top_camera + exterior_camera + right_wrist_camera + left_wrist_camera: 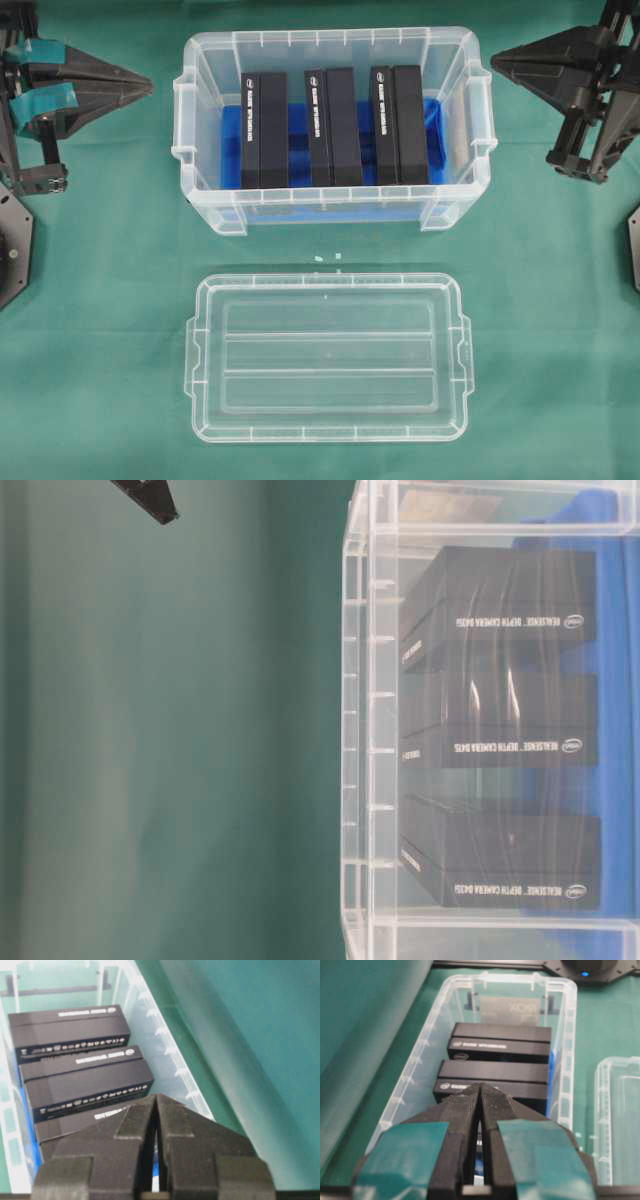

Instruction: Clamp the lid of the box with both arms, then lift and open it.

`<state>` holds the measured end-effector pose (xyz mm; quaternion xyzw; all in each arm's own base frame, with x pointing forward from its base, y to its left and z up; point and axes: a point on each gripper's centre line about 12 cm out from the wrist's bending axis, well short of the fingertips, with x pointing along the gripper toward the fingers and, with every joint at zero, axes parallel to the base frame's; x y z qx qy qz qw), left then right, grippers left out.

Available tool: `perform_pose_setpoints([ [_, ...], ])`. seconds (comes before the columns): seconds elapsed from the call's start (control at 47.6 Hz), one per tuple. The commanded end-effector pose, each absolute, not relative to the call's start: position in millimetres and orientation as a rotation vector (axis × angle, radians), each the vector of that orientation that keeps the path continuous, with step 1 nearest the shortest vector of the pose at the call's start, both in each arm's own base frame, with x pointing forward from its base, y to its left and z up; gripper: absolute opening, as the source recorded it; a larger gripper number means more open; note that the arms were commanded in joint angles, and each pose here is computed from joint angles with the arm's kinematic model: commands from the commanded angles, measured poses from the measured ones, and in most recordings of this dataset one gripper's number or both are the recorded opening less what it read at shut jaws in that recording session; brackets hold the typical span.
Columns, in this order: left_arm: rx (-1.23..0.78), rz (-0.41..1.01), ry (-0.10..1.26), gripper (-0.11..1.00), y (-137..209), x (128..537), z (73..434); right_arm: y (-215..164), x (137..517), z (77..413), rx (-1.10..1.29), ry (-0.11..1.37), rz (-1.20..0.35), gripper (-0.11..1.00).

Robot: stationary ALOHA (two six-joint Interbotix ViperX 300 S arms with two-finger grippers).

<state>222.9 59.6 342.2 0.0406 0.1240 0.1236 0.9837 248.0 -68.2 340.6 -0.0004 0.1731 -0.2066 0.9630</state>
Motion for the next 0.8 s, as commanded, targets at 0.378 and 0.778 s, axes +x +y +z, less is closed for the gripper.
perform_pose_setpoints([
  [0.378, 0.079, 0.252, 0.235, 0.01, 60.6, 224.2, 347.4, -68.5, 249.1, 344.5, 0.003, 0.337, -0.416, 0.00],
  [0.778, 0.080, 0.252, 0.235, 0.01, 60.8, 224.6, 347.2, -68.5, 249.1, 344.5, 0.001, 0.337, -0.416, 0.00],
])
